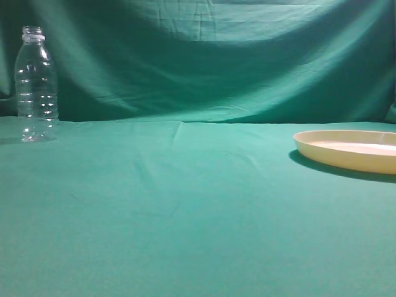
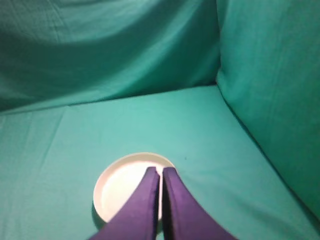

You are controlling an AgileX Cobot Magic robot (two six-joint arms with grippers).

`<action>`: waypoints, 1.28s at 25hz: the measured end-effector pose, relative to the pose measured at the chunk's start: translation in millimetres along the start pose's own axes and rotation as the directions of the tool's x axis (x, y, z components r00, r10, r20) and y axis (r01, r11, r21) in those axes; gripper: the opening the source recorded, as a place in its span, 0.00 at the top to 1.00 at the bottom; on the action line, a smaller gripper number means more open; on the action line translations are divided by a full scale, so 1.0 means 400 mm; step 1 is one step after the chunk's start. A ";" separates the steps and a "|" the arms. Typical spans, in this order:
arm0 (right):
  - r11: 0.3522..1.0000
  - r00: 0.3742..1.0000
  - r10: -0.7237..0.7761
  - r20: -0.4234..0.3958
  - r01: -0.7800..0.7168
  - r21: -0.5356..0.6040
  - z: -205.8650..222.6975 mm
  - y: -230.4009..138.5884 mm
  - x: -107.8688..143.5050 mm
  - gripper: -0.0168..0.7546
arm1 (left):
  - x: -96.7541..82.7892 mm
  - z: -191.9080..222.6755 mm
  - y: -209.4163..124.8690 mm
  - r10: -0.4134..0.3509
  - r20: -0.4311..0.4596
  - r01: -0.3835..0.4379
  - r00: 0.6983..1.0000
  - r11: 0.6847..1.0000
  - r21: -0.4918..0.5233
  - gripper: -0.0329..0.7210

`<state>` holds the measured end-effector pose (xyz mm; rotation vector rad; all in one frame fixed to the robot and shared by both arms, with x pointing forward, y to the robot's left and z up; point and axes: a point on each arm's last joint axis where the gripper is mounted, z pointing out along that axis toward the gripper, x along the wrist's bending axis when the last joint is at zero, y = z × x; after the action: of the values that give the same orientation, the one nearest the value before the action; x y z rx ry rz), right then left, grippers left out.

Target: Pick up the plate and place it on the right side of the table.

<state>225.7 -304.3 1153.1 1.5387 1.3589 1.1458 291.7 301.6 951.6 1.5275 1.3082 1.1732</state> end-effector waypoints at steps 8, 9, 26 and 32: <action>0.975 0.997 -0.072 -0.032 0.063 -0.213 0.070 -0.142 -0.015 0.98 | 0.000 0.000 0.000 -0.003 0.001 0.003 1.000 1.000 0.000 0.96; 0.978 0.997 -0.073 -0.031 0.065 -0.198 0.089 -0.157 -0.016 0.98 | 0.000 0.000 0.000 -0.004 0.002 0.004 1.000 1.000 0.000 0.96; 0.995 0.995 -0.097 -0.014 0.097 -0.011 0.302 -0.426 -0.048 0.98 | 0.000 0.000 0.000 -0.004 0.002 0.004 1.000 1.000 0.000 0.96; 0.996 0.996 -0.083 -0.013 0.084 0.012 0.310 -0.445 -0.050 0.98 | 0.000 0.000 0.000 -0.004 0.002 0.004 1.000 1.000 0.000 0.96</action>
<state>290.4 -298.5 945.3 1.4713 1.4276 1.0996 291.7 301.5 951.6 1.5245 1.3096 1.1693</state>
